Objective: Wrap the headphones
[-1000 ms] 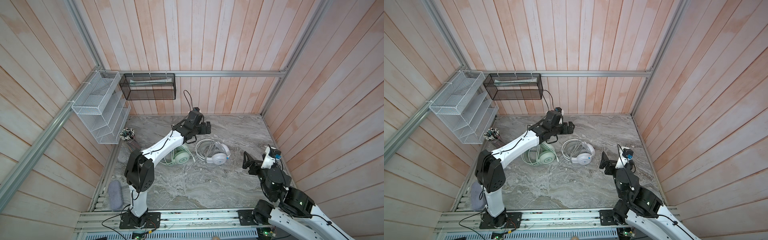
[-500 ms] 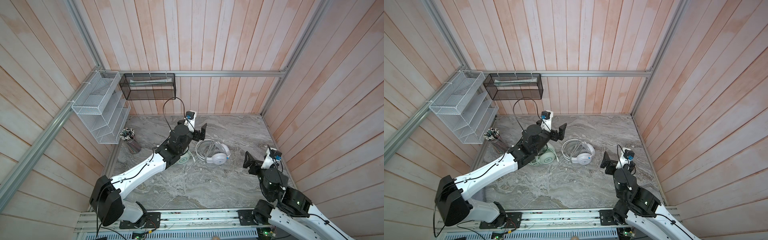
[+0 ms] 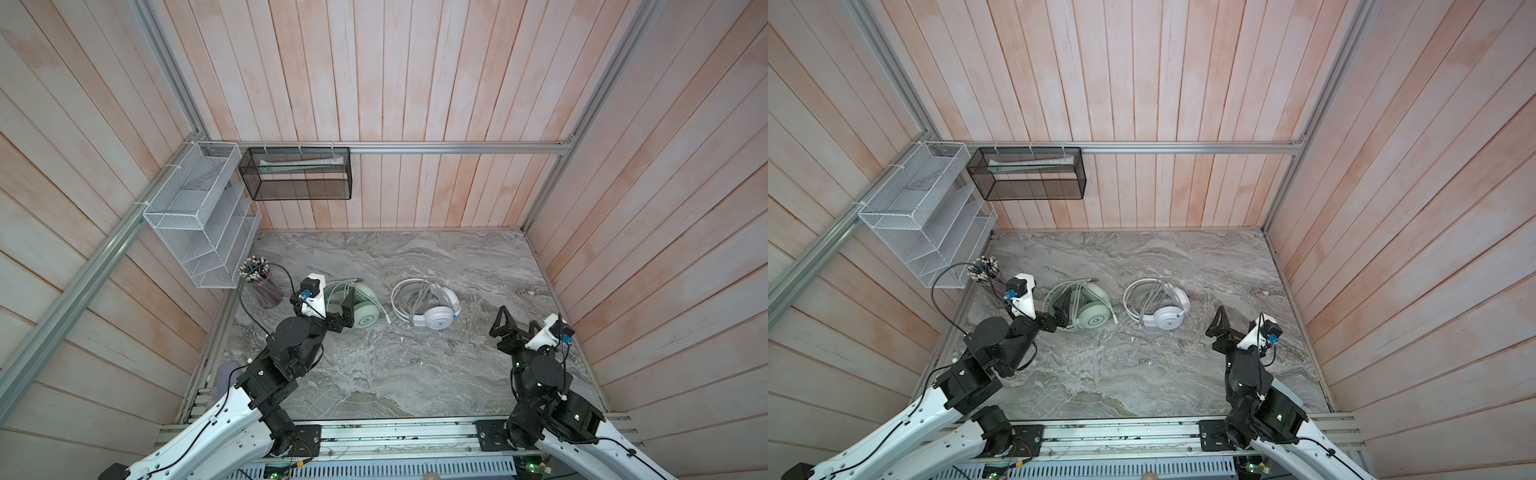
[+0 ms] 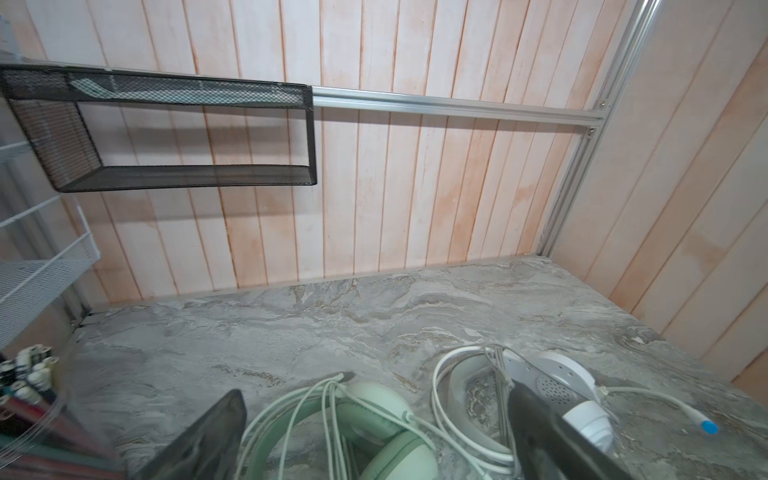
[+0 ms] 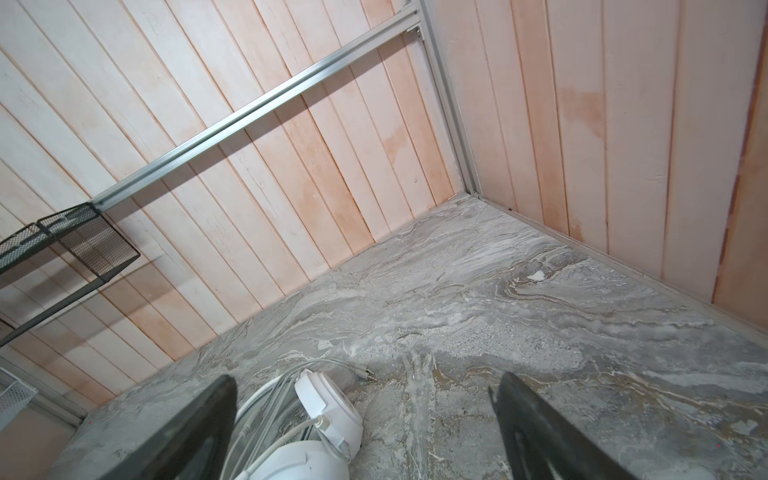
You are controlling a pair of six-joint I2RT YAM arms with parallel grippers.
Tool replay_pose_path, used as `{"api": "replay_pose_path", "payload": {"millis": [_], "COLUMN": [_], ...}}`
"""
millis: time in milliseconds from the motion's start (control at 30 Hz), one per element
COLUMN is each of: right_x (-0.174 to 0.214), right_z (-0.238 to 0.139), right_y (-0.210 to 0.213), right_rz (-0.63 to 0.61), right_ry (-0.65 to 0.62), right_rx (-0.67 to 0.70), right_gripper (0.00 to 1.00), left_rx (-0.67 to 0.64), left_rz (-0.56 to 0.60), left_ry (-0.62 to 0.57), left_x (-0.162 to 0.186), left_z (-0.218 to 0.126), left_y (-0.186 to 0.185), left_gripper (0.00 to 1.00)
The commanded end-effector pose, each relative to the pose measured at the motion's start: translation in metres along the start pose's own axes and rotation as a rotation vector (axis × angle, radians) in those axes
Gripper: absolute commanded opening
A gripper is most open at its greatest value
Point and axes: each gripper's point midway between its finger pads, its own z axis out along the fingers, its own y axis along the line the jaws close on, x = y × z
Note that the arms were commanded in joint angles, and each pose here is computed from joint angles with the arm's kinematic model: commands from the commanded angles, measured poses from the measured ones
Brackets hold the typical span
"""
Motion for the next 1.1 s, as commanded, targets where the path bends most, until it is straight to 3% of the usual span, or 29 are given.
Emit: {"api": "replay_pose_path", "payload": {"millis": [0,67,167,300,567,800,933,1067], "right_x": [-0.016,-0.017,-0.019,-0.031,-0.005,0.045,0.065,0.091], "right_z": [0.006,0.01,0.025,0.051,0.113,0.138,0.146,0.17], "right_y": [0.006,-0.009,0.033,0.028,-0.047,-0.083,-0.082,-0.051], "right_rz": [-0.037,-0.054,-0.321,-0.302,-0.365,-0.401,-0.437,-0.584], "right_ry": [-0.103,-0.161,-0.204,-0.249,-0.185,-0.068,-0.046,0.054], "right_rx": [0.035,0.161,-0.011,0.072,0.316,0.324,0.273,0.162], "right_gripper": [0.99,0.99,0.98,0.98,0.98,0.98,0.98,0.98], "left_rx": [-0.121,-0.131,-0.134,-0.104,-0.085,-0.056,-0.055,-0.036], "left_rz": [0.064,0.055,0.045,0.012,0.012,0.026,0.038,0.07], "left_ry": [0.074,0.057,-0.006,-0.02,-0.011,0.002,0.016,0.041], "left_x": [0.039,0.05,0.048,0.05,0.053,0.058,0.062,0.07], "left_z": [-0.015,-0.022,-0.031,-0.032,-0.032,-0.03,-0.027,-0.024], "left_y": [0.03,0.037,0.042,0.039,0.035,0.03,0.028,0.024], "left_gripper": [0.99,0.99,0.99,0.99,0.98,0.99,0.99,0.98]}}
